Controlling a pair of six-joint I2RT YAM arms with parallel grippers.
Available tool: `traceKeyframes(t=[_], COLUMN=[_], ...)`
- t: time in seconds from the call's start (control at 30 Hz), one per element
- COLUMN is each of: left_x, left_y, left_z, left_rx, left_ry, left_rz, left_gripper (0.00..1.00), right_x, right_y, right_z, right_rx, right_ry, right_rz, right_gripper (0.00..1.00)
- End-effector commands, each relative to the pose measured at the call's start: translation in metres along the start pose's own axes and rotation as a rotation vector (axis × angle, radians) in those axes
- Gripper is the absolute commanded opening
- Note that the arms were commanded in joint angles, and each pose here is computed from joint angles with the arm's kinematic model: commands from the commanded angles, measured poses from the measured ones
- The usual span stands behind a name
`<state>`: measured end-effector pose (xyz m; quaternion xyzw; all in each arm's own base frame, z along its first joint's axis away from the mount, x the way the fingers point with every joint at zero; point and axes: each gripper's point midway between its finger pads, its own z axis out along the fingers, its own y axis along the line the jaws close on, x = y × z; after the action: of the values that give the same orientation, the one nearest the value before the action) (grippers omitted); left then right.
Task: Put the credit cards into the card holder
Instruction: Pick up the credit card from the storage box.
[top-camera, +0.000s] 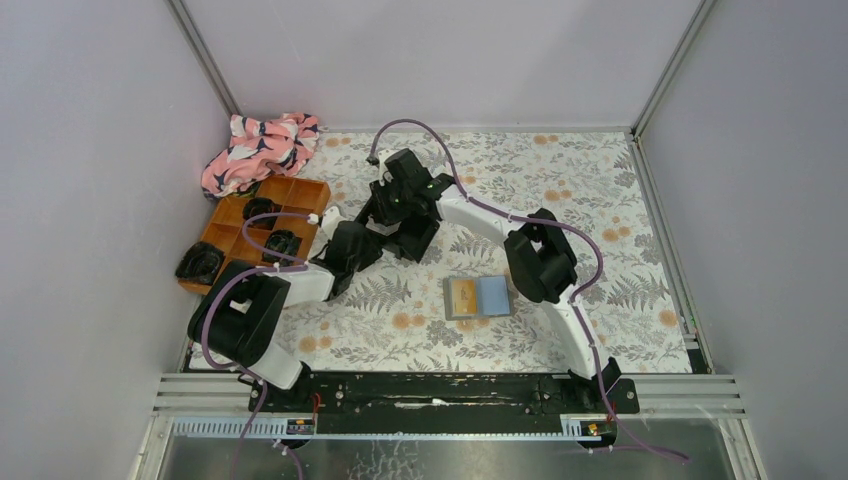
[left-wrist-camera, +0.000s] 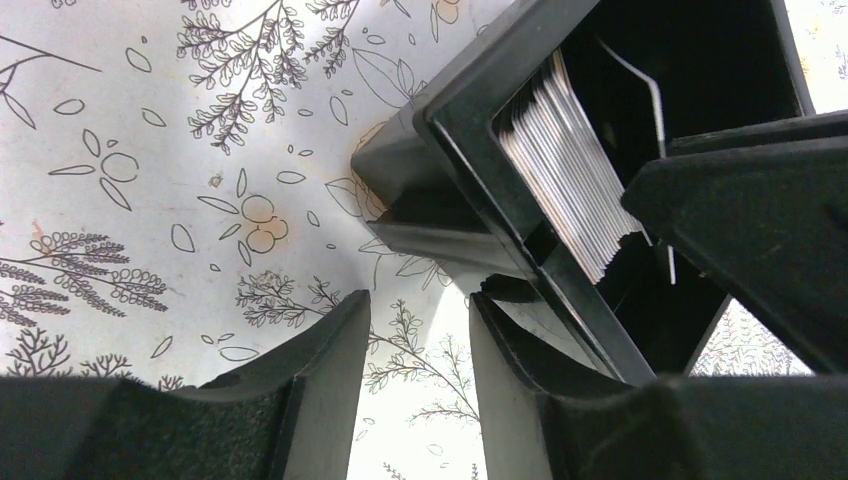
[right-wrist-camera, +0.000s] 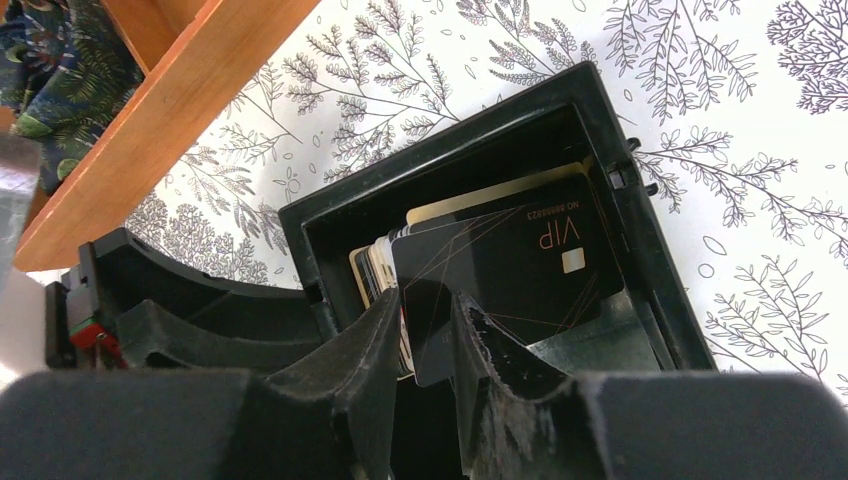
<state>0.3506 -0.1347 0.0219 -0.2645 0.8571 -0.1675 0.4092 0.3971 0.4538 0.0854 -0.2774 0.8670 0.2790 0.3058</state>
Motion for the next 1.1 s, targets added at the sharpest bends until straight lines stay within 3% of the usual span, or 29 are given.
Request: traceKeyframes(t=[0.0, 0.17, 0.6, 1.07], left_x=[-0.017, -0.018, -0.025, -0.044], left_y=[-0.015, -0.014, -0.015, -0.022], left_z=[0.004, 0.004, -0.004, -0.028], left_rx=[0.051, 0.050, 0.048, 0.075], left_ry=[-0.046, -0.046, -0.063, -0.110], left_rz=[-0.005, -0.005, 0.004, 0.029], left_gripper=[0.49, 0.48, 0.48, 0.53], right_x=[-0.026, -0.030, -0.038, -0.060], right_y=[0.027, 0.028, 0.007, -0.004], right_z=[-0.030, -0.035, -0.049, -0.087], right_rx=[-0.067, -0.061, 0.073, 0.189], right_ry=[-0.057, -0.067, -0.113, -0.202], right_rz=[-0.001, -0.007, -0.057, -0.129], right_gripper=[0.30, 0.26, 0.05, 0.00])
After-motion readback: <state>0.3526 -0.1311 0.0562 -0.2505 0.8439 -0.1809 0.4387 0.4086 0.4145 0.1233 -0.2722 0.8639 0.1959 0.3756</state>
